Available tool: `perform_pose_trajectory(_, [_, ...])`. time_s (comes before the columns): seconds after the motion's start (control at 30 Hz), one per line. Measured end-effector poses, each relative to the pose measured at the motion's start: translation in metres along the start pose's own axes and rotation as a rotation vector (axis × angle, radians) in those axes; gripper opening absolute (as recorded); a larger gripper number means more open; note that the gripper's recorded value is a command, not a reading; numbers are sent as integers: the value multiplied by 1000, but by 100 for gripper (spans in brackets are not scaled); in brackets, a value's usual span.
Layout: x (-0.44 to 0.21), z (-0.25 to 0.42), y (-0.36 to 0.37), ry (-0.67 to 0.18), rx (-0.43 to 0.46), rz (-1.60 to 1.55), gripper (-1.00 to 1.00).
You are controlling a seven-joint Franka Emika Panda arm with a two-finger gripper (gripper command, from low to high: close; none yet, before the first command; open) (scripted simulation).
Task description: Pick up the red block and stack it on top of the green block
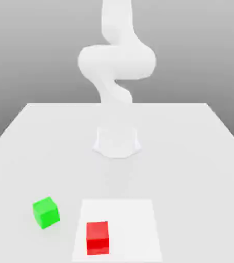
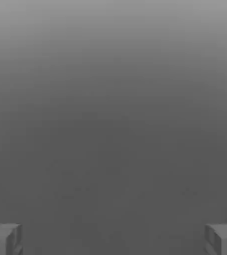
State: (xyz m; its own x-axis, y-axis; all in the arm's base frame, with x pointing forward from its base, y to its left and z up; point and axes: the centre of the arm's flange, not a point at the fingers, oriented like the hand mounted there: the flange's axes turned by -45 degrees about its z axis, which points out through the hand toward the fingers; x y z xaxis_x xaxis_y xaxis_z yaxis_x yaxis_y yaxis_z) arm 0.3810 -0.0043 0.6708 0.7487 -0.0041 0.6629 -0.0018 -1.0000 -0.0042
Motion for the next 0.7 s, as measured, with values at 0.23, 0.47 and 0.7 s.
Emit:
perform_pose_trajectory(0.23, [-30, 144, 13, -214, 5, -28, 0])
perform_pose_trajectory(0.47, [-98, 268, 25, -423, 14, -54, 0])
perform_pose_trajectory(0.7, [-197, 364, 38, -632, 23, -77, 0])
